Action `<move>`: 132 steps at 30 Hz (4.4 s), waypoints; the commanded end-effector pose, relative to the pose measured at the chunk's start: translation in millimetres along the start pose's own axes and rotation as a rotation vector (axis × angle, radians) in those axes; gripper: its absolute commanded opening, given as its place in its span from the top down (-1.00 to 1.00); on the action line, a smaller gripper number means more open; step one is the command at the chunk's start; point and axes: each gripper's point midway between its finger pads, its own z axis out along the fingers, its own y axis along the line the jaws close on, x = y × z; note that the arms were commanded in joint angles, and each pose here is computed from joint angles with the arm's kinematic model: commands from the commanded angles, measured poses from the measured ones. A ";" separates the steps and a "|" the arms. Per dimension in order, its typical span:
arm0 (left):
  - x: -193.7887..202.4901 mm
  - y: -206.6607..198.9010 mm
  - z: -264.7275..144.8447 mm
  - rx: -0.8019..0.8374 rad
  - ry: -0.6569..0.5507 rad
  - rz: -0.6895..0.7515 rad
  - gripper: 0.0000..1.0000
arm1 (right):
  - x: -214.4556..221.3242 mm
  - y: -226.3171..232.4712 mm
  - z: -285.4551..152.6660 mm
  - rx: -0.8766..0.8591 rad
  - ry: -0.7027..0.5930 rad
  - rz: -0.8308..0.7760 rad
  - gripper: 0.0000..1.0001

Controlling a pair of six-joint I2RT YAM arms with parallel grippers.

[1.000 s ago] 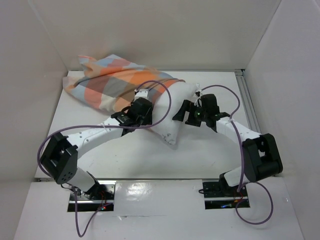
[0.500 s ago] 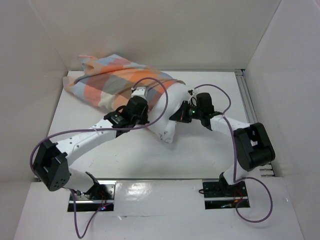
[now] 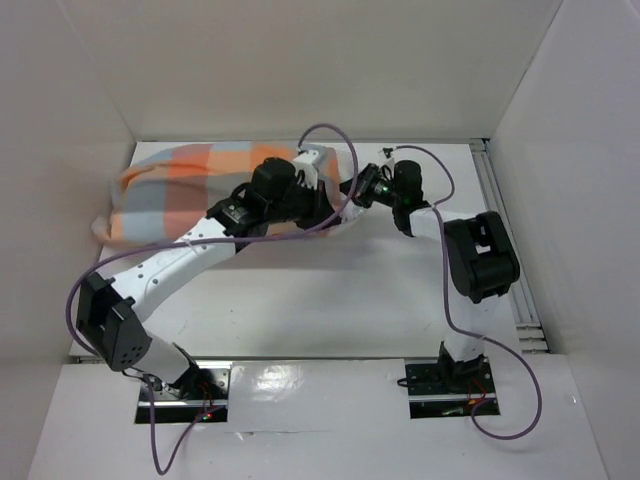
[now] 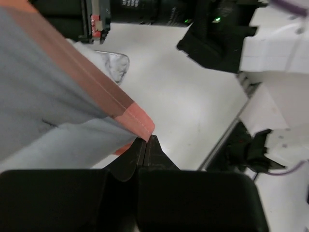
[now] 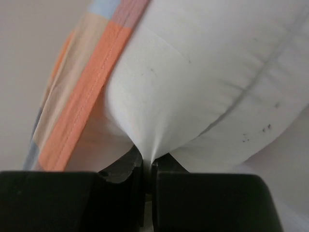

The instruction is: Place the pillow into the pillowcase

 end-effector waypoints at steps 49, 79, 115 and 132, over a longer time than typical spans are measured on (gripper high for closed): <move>-68.0 122.9 -134.9 -0.673 -0.192 -0.185 -0.63 | 134.7 14.8 -76.1 0.378 0.161 -0.552 -0.92; 10.9 174.7 -68.9 -0.635 -0.097 -0.282 1.00 | 26.6 15.6 15.2 0.049 0.119 -0.373 1.00; 176.5 163.5 -168.6 -0.741 -0.171 -0.517 -0.73 | -19.0 -9.8 -68.3 0.223 -0.019 -0.231 1.00; 205.6 140.4 -111.5 -0.401 -0.115 -0.365 -0.85 | -44.0 -4.4 -47.5 0.156 -0.030 -0.168 1.00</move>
